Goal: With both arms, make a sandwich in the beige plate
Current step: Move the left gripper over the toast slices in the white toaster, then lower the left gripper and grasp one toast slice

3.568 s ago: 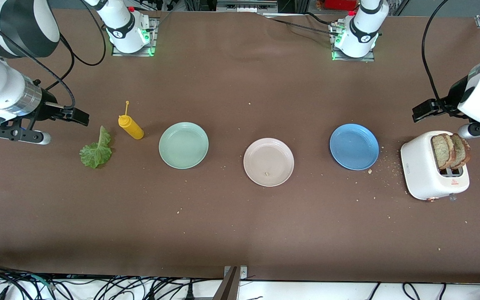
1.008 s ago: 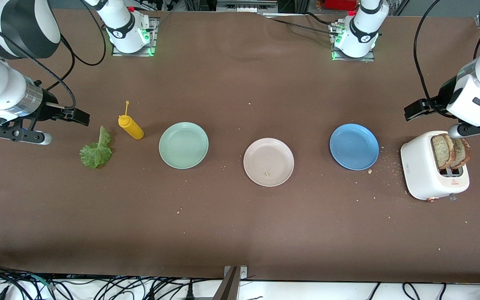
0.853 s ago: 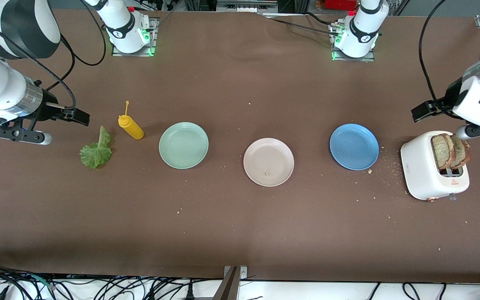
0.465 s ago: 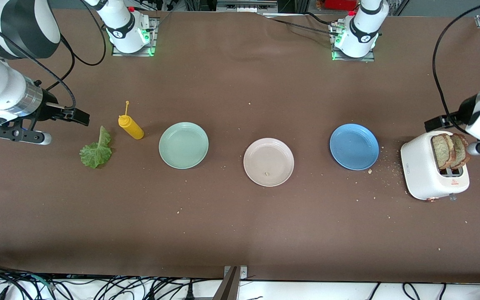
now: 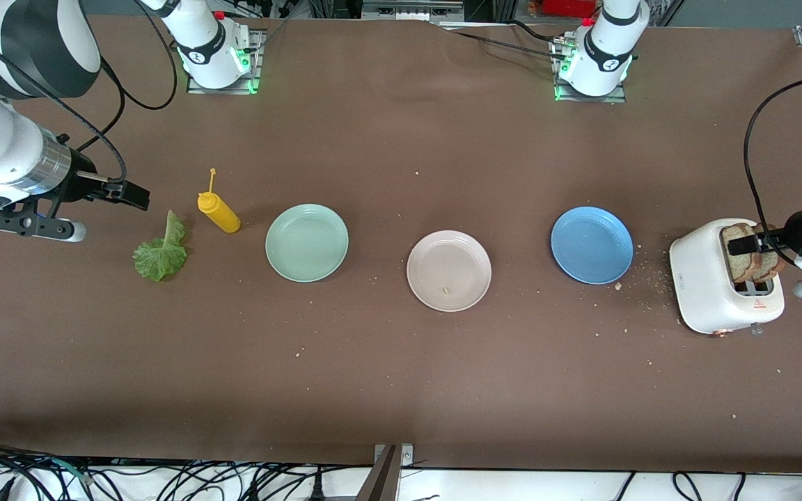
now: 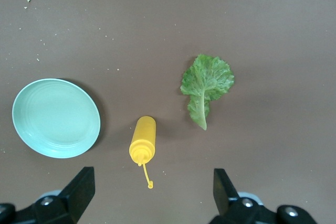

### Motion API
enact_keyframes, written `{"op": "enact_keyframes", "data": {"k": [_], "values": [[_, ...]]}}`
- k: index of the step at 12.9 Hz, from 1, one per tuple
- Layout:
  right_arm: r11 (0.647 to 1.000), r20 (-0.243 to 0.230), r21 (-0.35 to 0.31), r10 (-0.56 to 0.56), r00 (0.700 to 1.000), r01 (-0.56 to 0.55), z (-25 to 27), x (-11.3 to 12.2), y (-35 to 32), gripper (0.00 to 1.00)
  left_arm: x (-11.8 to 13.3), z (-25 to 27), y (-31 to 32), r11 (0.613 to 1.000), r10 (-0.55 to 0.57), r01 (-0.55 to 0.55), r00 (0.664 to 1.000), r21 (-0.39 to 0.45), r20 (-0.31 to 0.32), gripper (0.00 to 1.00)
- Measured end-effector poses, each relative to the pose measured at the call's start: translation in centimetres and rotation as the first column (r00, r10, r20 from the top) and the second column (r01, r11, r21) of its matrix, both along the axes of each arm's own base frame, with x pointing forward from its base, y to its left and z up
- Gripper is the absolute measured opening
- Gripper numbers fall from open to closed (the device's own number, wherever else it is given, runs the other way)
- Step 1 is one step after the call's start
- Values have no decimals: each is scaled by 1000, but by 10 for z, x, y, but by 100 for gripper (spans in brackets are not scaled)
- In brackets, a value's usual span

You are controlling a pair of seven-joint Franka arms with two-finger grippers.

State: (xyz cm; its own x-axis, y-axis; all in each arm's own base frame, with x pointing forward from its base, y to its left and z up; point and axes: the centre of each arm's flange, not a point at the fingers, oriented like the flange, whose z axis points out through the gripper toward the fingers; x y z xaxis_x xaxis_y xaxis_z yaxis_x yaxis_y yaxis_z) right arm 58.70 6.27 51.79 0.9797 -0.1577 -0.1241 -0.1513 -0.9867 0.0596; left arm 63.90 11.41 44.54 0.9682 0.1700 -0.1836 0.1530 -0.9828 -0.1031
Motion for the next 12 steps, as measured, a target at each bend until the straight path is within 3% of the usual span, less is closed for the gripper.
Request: {"op": "enact_keyframes", "data": {"k": [12], "values": [[1000,0,0,0,1000,0,0,0,0,100,7,-54,28,998,8,-8,1000,-56,-17,100]]}}
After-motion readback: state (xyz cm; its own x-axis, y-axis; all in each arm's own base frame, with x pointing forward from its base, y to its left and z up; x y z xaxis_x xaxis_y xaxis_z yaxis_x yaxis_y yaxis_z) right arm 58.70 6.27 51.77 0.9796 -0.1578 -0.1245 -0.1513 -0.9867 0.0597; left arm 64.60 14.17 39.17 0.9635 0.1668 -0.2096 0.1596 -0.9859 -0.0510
